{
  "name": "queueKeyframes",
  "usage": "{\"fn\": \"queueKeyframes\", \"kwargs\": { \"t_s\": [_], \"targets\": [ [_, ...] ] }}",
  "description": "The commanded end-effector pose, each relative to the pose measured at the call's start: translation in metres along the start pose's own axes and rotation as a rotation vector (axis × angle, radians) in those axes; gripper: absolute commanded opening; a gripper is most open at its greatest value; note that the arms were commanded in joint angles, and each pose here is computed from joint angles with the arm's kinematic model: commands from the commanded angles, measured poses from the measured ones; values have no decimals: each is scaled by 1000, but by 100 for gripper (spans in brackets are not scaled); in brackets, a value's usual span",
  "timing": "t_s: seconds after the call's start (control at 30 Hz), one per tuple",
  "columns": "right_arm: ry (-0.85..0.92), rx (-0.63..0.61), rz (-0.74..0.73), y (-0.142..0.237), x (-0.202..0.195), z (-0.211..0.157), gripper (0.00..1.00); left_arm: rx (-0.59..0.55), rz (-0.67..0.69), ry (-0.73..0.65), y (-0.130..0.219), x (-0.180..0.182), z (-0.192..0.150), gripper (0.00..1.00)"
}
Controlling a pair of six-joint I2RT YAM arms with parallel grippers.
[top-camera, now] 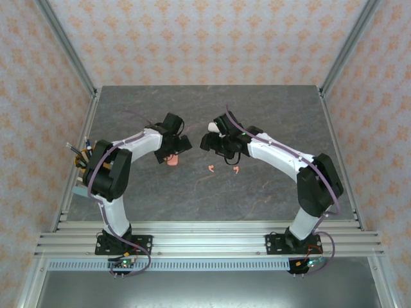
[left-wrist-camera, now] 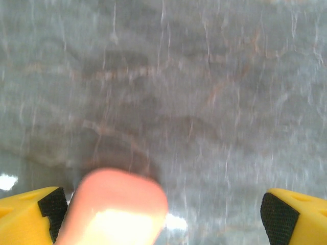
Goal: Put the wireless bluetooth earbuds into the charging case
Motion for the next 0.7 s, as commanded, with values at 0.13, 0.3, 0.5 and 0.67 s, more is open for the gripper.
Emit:
{"fn": "queueKeyframes", "kwargs": {
  "t_s": [0.13, 0.3, 0.5, 0.67],
  "targets": [
    [55, -22, -25, 16, 2, 4, 72, -74, -56, 110, 35, -4, -28, 100],
    [234, 59, -26, 4, 9, 1, 71, -161, 36, 106, 67, 21, -15, 100],
    [506, 192, 26, -18, 34, -7, 71, -178, 56, 153, 86, 54, 9, 100],
    [658, 257, -16, -43, 48, -11, 72, -171, 41, 199, 90, 78, 25, 100]
  ]
}}
Point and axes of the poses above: each hand's point on the last joint's axis, 136 mm out from that joint toward the fingers, its own y axis back along the fingers, its own x axis along the line the jaws close on, z = x × y, the point moved 4 cm from there along y, back along the fingers, and after that the axes turned 9 degrees about -y, right-handed, at the moved point
